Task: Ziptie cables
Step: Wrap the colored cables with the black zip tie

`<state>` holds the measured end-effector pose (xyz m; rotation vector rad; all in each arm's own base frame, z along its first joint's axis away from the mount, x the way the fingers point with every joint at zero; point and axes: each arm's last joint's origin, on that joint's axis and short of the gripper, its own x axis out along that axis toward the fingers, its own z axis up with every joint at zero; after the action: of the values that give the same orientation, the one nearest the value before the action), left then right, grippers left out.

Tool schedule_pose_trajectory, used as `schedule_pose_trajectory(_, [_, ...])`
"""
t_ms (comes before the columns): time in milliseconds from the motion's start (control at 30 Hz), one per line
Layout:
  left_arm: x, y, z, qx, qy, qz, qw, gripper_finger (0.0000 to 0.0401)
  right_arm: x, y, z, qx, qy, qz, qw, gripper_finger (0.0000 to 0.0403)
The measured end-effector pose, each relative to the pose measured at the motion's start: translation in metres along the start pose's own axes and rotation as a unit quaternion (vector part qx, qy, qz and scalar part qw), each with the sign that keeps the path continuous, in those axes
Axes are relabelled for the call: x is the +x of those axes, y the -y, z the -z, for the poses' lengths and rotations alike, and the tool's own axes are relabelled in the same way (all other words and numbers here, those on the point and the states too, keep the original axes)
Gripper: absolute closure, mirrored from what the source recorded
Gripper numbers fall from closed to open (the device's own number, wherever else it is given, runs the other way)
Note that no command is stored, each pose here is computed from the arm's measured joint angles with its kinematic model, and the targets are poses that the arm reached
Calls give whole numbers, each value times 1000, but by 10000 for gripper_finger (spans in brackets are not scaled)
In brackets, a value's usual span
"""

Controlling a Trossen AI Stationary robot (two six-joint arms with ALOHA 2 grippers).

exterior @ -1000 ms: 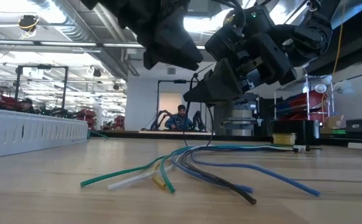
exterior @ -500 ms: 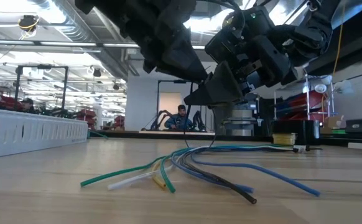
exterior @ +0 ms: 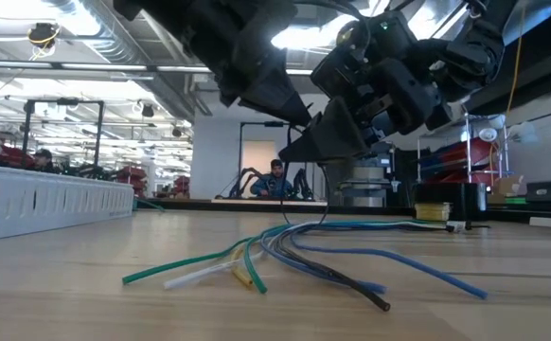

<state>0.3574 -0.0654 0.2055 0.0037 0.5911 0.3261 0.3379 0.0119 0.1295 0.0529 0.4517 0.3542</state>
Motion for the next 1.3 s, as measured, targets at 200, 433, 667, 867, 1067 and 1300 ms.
schedule_pose_trajectory(200, [-6, -3, -3, 20, 3, 0, 1000, 401, 0, 0, -3, 84, 6, -6, 996, 402])
schedule_pose_trajectory(433, [-11, -6, -6, 44, 2, -4, 999, 401, -1, 4, -10, 102, 1, -19, 995, 358])
schedule_pose_trajectory(667, [-11, -5, -7, 60, 4, -2, 998, 401, -13, 8, -24, 38, 27, -2, 999, 237])
schedule_pose_trajectory(867, [-12, -4, -10, 76, 19, 4, 997, 401, -46, 20, -41, 2, 14, 16, 1000, 182])
schedule_pose_trajectory(1067, [-20, -3, -18, 92, 38, 50, 994, 401, -73, 24, -32, 8, -29, -31, 999, 184])
schedule_pose_trajectory(1300, [-21, -1, -22, 85, 53, 80, 992, 401, -68, 7, -4, -42, 157, -21, 986, 209])
